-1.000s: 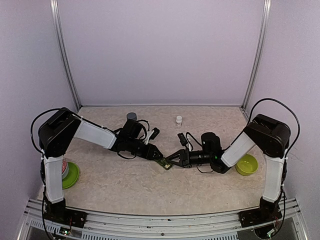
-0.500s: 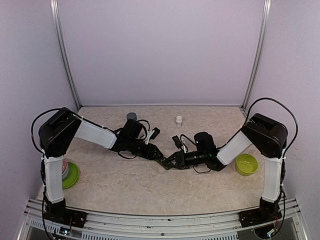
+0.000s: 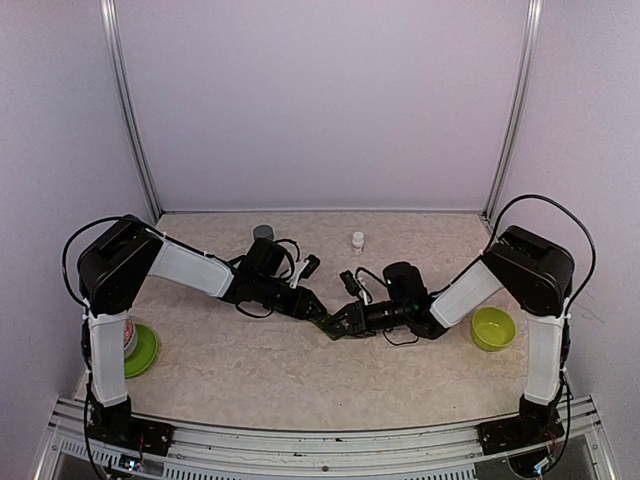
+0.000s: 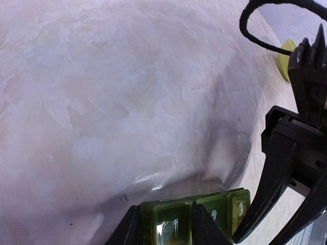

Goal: Sort the pills into containers
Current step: Close the lid of the pill container on the pill container.

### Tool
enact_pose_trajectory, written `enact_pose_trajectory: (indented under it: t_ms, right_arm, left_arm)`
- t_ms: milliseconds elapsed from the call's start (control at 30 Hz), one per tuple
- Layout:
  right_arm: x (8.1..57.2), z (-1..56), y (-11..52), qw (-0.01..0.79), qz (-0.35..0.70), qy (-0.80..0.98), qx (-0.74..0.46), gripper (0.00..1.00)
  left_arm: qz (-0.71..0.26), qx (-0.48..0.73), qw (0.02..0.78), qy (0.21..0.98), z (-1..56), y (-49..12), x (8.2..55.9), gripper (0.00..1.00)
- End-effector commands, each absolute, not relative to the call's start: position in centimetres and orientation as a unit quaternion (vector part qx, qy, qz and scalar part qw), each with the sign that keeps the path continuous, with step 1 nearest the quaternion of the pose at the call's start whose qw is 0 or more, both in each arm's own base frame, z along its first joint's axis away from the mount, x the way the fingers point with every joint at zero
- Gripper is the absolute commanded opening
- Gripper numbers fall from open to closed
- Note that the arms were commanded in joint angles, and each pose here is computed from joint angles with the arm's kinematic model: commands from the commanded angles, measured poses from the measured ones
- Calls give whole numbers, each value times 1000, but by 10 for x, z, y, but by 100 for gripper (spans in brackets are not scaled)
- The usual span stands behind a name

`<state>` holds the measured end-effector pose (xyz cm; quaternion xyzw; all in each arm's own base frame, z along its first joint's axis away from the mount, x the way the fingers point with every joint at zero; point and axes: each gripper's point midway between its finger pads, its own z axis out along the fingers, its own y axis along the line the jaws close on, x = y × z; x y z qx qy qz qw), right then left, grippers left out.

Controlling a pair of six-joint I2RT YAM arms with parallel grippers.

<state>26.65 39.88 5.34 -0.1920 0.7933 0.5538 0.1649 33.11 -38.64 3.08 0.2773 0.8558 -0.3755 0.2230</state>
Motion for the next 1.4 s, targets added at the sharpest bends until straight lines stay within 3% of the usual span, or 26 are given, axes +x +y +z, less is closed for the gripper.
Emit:
enact_pose_trajectory:
  t_ms: [0,400,600,733,900,1100,1367]
  right_arm:
    - [246,5,388,104,511,834,-180,23]
    - [237,-7,384,89,506,839,-180,23]
    - [245,37,397,130,541,801,-222,28]
    - [252,88,405,181,554,770,-260,36]
    - [259,118,400,229,526,767,-285,50]
    - [269,103,381,256,456,806,-278,69]
    - [262,77,367,233,444,831,-240,78]
  left_arm:
    - [-329,263,175,890,-12,-367,320,32]
    - [-328,260,175,891,-13,-365,322,32]
    - [-329,259,177,891,-12,-365,323,32]
    - [-338,257,183,887,-6,-366,323,33]
    - [-362,259,198,874,11,-369,322,45]
    - [-387,256,212,860,27,-369,323,53]
    - [-413,261,200,849,29,-374,316,52]
